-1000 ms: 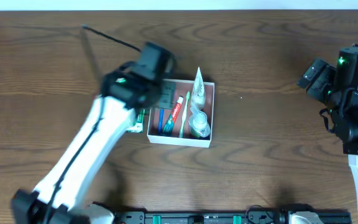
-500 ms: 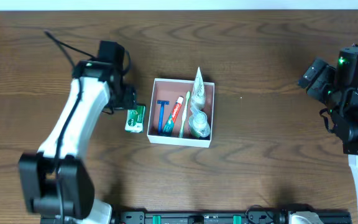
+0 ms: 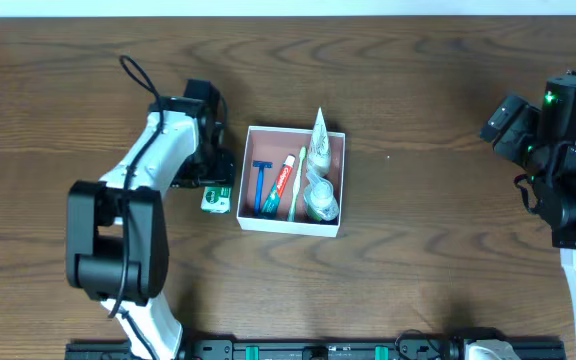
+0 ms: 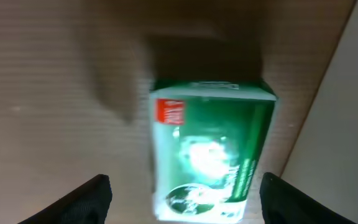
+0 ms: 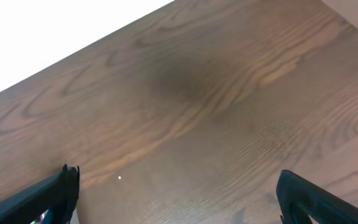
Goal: Pack container
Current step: 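Lower the Dettol soap box into the box and release it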
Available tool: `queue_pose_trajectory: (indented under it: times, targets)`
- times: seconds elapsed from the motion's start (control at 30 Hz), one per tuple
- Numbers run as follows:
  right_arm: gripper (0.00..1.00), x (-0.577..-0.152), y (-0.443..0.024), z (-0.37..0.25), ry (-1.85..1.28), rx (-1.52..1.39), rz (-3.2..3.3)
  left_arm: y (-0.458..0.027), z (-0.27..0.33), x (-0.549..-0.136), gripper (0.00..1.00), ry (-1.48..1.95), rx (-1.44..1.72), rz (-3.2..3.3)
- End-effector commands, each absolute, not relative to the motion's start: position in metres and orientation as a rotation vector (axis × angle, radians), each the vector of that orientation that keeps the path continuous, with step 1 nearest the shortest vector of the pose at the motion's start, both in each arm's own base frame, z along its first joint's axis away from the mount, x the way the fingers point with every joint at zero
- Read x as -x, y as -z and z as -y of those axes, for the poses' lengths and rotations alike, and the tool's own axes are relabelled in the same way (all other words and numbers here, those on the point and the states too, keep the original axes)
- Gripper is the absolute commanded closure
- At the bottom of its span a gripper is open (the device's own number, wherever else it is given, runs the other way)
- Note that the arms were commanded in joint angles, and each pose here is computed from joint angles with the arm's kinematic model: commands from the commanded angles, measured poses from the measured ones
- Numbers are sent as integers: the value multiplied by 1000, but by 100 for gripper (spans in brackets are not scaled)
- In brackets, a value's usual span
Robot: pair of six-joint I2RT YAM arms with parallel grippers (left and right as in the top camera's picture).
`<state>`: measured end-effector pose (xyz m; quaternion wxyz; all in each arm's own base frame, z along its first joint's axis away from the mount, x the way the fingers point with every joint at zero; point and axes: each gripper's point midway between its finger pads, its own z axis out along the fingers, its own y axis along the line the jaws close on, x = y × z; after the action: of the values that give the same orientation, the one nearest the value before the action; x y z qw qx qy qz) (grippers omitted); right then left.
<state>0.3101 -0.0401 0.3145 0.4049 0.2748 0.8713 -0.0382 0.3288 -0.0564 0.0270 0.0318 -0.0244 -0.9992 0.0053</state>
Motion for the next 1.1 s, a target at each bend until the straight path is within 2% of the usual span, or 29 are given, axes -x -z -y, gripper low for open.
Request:
queue_pose_trajectory:
  times: [0.0, 0.17, 0.23, 0.3, 0.4, 0.5, 0.57, 0.87, 1.07]
  targets:
    - [1, -310, -316, 43, 95, -718, -2187, -16, 68, -322, 22, -74, 167, 3028]
    - [1, -310, -316, 43, 95, -718, -2187, 0, 68, -322, 23, -69, 168, 3003]
    - [1, -310, -316, 43, 95, -718, -2187, 5, 68, -320, 30, -66, 166, 2987]
    - [1, -310, -316, 43, 95, -718, -2187, 7, 67, -320, 41, -64, 165, 2981]
    - [1, -310, -316, 43, 95, -718, -2187, 6, 67, -320, 44, -65, 165, 2982]
    - [1, -310, -316, 43, 95, -718, -2187, 4, 67, -319, 55, -64, 160, 2983]
    - [1, -310, -316, 43, 95, -718, -2187, -2, 68, -322, 56, -67, 162, 3000]
    - [1, -310, -316, 43, 95, -718, -2187, -95, 69, -346, 56, -93, 181, 3223]
    - [1, -310, -316, 43, 95, -718, -2187, -155, 89, -336, 57, -175, 243, 3378]
